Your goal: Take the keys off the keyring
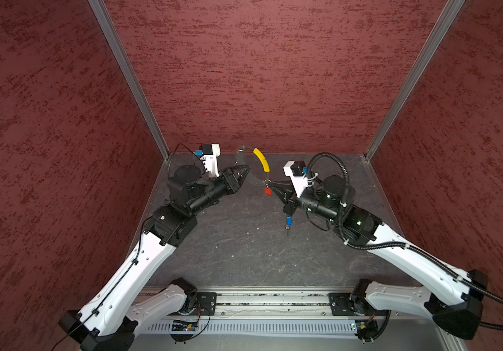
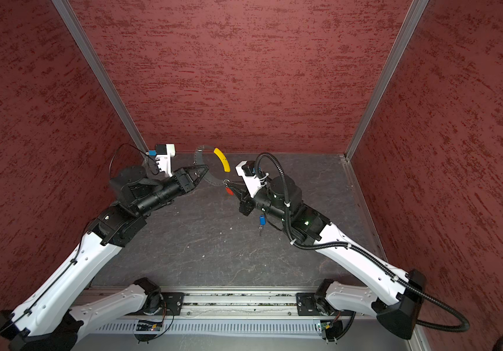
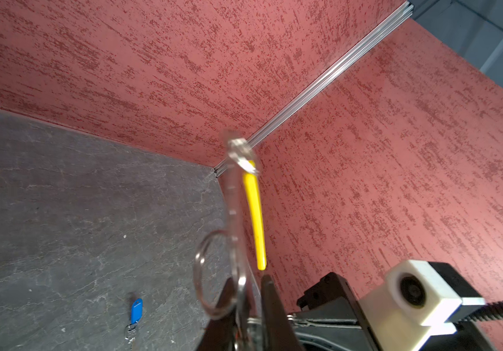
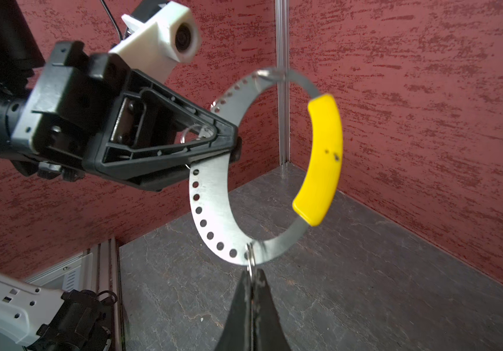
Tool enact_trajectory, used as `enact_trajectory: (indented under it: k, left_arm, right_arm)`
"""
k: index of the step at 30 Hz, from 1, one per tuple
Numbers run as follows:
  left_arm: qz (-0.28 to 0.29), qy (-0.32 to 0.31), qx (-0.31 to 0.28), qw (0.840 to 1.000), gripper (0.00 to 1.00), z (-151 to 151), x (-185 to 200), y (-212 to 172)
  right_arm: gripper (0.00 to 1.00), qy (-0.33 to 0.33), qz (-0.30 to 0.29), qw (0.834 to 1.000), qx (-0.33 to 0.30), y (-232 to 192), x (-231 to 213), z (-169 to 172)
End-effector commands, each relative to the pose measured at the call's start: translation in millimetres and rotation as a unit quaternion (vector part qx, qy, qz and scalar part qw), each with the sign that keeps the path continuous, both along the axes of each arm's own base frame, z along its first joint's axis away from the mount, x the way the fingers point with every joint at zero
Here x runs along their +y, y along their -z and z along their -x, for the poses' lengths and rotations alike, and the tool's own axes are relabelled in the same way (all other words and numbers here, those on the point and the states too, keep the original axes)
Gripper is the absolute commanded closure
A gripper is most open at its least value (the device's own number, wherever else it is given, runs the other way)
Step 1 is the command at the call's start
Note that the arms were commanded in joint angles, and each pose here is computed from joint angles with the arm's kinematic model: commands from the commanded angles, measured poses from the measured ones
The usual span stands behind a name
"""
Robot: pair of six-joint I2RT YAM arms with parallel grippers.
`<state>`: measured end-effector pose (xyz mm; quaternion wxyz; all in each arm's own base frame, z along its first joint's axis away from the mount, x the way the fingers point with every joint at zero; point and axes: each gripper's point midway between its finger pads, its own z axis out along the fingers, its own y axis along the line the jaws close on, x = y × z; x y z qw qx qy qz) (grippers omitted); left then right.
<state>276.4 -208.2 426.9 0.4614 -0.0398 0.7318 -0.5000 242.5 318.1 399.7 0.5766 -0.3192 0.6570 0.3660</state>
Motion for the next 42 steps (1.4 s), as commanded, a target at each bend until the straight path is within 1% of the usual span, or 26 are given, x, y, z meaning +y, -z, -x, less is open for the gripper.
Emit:
enact_trajectory:
  k: [1, 4, 6, 9, 11, 14, 15, 16, 17, 19, 20, 21, 23, 25, 27, 32, 33, 34, 36, 37, 42]
  left_arm:
    - [0.004, 0.010, 0.012, 1.000, 0.70, 2, 0, 6]
    - [-0.001, 0.019, 0.021, 1.000, 0.62, 6, 1, 14]
    - [-0.009, 0.032, 0.025, 0.999, 0.54, 11, 1, 20]
    - [-0.030, 0.051, 0.031, 0.998, 0.44, 19, 4, 32]
    - [-0.042, 0.063, 0.027, 0.997, 0.39, 25, 8, 37]
    - [-0.054, 0.098, 0.004, 0.994, 0.38, 35, 15, 38]
    - [-0.057, 0.118, -0.015, 0.991, 0.38, 39, 15, 34]
    - [-0.060, 0.122, -0.023, 0.990, 0.38, 40, 18, 33]
    - [-0.062, 0.120, -0.039, 0.990, 0.37, 40, 22, 29]
    - [-0.059, 0.148, -0.084, 0.984, 0.37, 49, 19, 18]
    - [-0.057, 0.156, -0.105, 0.981, 0.37, 51, 18, 12]
    - [-0.049, 0.175, -0.131, 0.975, 0.38, 56, 13, 5]
    - [-0.029, 0.217, -0.170, 0.961, 0.40, 66, 4, -8]
    - [-0.014, 0.259, -0.198, 0.945, 0.43, 76, -7, -17]
    - [-0.011, 0.297, -0.212, 0.931, 0.47, 85, -19, -21]
    - [-0.025, 0.352, -0.224, 0.908, 0.60, 101, -44, -20]
    - [-0.025, 0.359, -0.225, 0.906, 0.63, 104, -47, -20]
    - [-0.026, 0.361, -0.225, 0.905, 0.64, 104, -49, -20]
    - [-0.023, 0.360, -0.225, 0.905, 0.70, 104, -49, -20]
    - [-0.023, 0.359, -0.226, 0.905, 0.72, 104, -49, -20]
    - [-0.021, 0.359, -0.225, 0.906, 0.73, 100, -53, -19]
  right_arm:
    - [1.00, -0.005, -0.033, 0.999, -0.037, -39, -6, 9]
    - [1.00, -0.004, -0.039, 0.999, -0.034, -41, -10, 6]
    - [1.00, -0.007, -0.041, 0.999, -0.033, -42, -12, 4]
    - [1.00, -0.027, -0.036, 0.999, -0.027, -43, -13, 3]
    - [1.00, -0.049, -0.030, 0.998, -0.023, -42, -13, 5]
    - [1.00, -0.079, -0.021, 0.996, -0.021, -43, -17, 12]
    - [1.00, -0.088, -0.021, 0.996, -0.021, -44, -18, 15]
    - [1.00, -0.099, -0.022, 0.995, -0.021, -44, -19, 19]
    - [1.00, -0.109, -0.022, 0.994, -0.019, -44, -21, 21]
    - [1.00, -0.128, -0.021, 0.991, -0.013, -44, -23, 27]
    - [1.00, -0.140, -0.023, 0.990, -0.008, -44, -23, 31]
    - [1.00, -0.156, -0.025, 0.987, -0.002, -44, -23, 35]
    - [1.00, -0.185, -0.028, 0.982, 0.008, -44, -22, 43]
    - [1.00, -0.207, -0.028, 0.978, 0.017, -43, -21, 50]
    - [1.00, -0.228, -0.029, 0.973, 0.025, -43, -19, 57]
    - [1.00, -0.254, -0.039, 0.966, 0.034, -47, -18, 64]
    - [1.00, -0.256, -0.042, 0.965, 0.033, -48, -18, 65]
    - [1.00, -0.257, -0.043, 0.965, 0.034, -48, -18, 65]
    - [1.00, -0.258, -0.045, 0.965, 0.036, -48, -17, 65]
    - [1.00, -0.258, -0.045, 0.964, 0.038, -47, -17, 64]
    - [1.00, -0.261, -0.046, 0.963, 0.044, -46, -15, 64]
